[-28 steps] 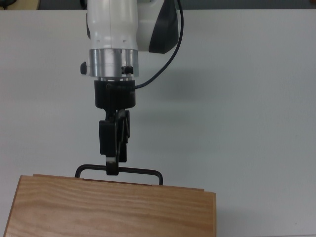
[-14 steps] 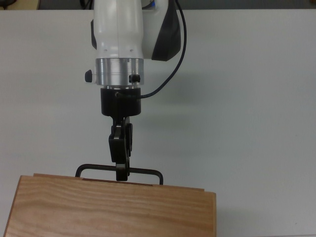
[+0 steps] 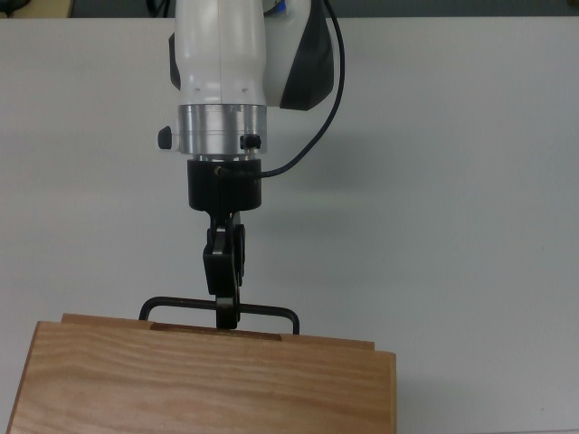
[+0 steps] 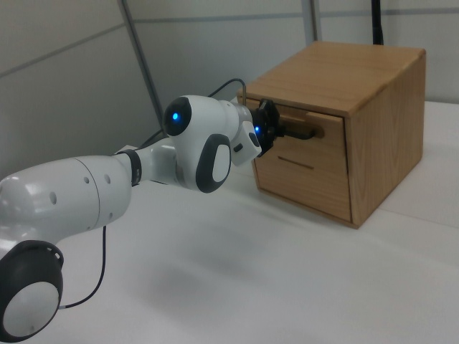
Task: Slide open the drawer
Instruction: 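Pull the handle straight out, sliding the upper drawer out of the cabinet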
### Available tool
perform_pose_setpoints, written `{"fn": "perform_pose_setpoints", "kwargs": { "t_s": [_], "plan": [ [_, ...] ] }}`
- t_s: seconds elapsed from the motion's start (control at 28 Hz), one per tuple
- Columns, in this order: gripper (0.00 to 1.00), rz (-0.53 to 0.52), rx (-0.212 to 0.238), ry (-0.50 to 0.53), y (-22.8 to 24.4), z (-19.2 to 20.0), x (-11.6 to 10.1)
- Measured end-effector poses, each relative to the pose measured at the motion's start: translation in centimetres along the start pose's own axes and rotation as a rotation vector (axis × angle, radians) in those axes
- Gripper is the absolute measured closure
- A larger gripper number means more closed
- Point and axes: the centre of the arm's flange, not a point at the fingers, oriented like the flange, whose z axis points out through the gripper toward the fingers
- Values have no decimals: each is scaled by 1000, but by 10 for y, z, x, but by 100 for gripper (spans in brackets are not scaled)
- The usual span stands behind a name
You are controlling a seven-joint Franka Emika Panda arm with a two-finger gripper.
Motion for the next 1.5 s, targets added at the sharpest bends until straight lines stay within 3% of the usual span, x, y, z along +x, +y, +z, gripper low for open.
{"fn": "perform_pose_setpoints", "kwargs": {
  "t_s": [0.54,1.07,1.5],
  "plan": [
    [84,-8,-45,3,15,-33,-2],
    [84,-23,-109,10,45,-92,-7],
    [84,-32,-293,39,41,-121,-10]
  ]
}}
